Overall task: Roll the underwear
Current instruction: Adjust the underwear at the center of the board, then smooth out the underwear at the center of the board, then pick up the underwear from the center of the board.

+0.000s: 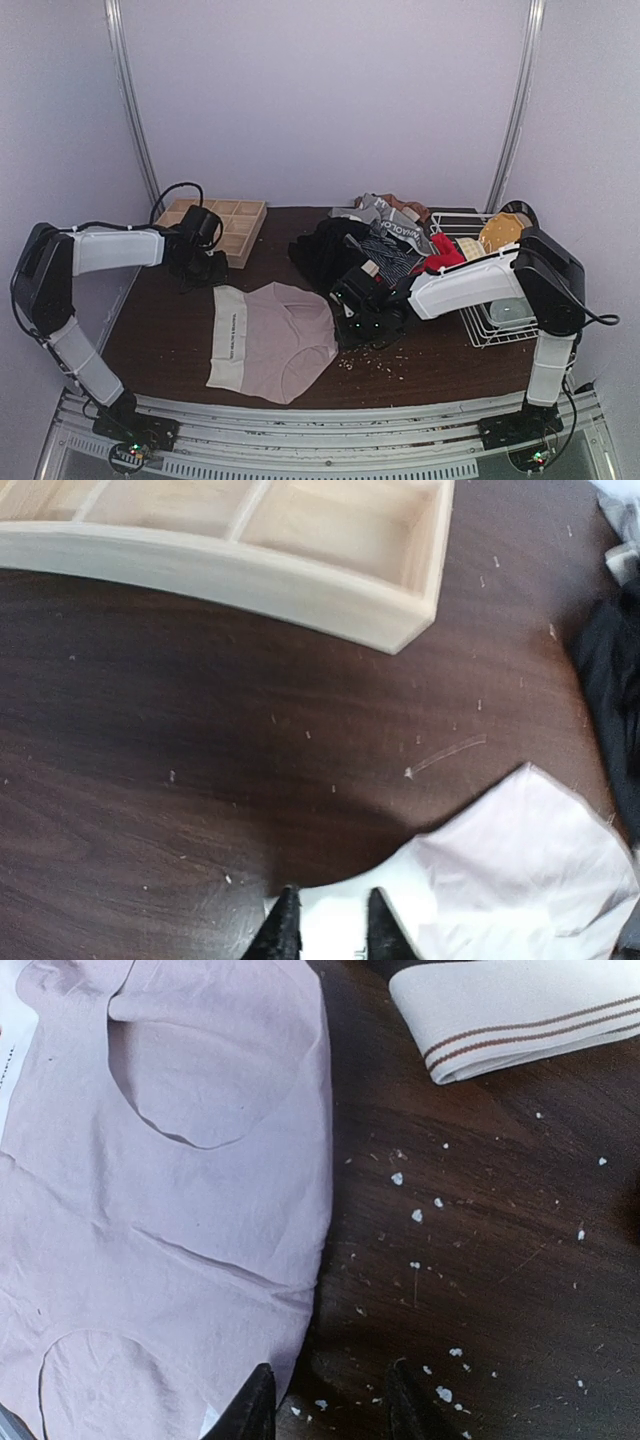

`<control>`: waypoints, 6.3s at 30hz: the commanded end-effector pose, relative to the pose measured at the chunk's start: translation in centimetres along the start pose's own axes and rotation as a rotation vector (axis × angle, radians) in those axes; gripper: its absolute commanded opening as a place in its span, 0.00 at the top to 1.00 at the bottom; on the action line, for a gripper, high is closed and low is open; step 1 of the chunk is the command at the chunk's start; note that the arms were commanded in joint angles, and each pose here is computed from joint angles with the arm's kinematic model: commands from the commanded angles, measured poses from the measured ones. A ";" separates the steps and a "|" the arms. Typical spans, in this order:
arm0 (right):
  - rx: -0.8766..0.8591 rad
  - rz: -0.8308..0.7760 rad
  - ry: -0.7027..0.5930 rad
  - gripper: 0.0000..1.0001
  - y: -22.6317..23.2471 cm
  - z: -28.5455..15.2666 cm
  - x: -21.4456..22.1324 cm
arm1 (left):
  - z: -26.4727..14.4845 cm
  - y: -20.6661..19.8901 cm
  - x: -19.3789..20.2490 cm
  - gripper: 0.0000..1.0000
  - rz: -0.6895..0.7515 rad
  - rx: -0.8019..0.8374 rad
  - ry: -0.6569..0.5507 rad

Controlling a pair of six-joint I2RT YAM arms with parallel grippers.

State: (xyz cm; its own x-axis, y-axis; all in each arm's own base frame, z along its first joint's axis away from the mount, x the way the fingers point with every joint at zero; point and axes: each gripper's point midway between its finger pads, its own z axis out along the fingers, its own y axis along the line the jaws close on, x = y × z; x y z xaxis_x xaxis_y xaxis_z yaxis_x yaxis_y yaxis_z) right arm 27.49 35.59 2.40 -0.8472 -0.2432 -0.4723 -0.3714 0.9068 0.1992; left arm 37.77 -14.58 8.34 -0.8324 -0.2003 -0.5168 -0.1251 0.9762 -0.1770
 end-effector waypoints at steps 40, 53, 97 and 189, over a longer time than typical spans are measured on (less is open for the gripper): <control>0.036 0.038 -0.110 0.56 0.1 -6.3 2.4 | -6.3 -8.5 24.6 0.72 0.450 0.113 0.198; 0.093 0.009 -0.031 0.54 1.4 -3.2 4.8 | -7.7 -4.5 16.0 0.44 0.326 0.136 0.030; -0.015 -0.194 -0.055 0.60 10.1 -5.2 6.7 | -6.4 -3.2 14.5 0.46 0.223 0.221 -0.018; 0.062 0.170 -0.189 0.63 -1.2 -7.6 2.5 | -7.8 -8.3 27.7 1.00 0.877 0.193 0.159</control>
State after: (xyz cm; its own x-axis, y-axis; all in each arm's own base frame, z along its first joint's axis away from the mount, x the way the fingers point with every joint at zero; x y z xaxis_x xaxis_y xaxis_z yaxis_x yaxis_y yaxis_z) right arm 22.52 31.42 9.23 -0.7798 -0.0814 -0.6207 -0.2560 0.9463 0.1975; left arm 11.51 -27.83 1.77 -0.6461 0.6475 -0.4042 0.6736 0.7327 0.0970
